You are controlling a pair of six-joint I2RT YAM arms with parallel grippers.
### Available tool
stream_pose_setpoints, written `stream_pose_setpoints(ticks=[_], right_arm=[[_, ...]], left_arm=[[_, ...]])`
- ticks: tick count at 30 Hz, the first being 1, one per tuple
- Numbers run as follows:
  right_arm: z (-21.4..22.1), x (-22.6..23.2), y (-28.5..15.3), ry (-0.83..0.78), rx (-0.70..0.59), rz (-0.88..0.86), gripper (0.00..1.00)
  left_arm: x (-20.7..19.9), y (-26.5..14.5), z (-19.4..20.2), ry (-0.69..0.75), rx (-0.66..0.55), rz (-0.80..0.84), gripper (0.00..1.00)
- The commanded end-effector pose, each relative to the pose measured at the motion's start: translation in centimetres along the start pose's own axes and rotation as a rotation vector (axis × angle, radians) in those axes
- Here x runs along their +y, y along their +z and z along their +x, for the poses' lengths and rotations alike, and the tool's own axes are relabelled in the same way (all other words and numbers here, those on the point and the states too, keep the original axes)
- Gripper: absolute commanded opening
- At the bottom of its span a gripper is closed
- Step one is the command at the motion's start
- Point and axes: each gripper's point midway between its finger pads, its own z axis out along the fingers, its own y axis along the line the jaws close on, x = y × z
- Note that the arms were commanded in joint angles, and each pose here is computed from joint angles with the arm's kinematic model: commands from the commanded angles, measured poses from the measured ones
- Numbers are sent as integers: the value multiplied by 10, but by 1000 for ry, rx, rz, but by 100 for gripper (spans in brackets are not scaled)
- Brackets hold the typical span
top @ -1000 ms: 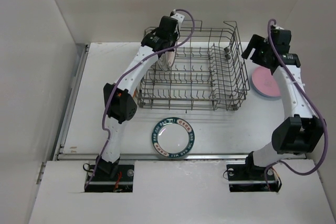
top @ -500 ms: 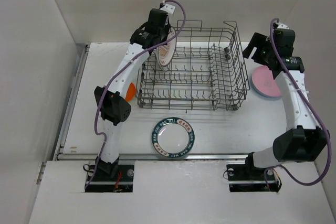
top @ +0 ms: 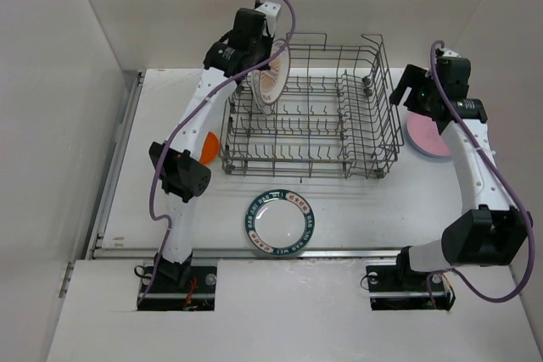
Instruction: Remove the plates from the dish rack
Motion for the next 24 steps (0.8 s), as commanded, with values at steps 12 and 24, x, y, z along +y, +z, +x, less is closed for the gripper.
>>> stream_pose_setpoints(ticks=[12,24], right_arm=[[-15,9,-6,-22,-87,-41,85],[-16,9,-7,-22,-95,-44,85]], left_arm=[[-35,-65,-42,-79,-103,207,0],[-39,-57,-7,-200,41,333,0]])
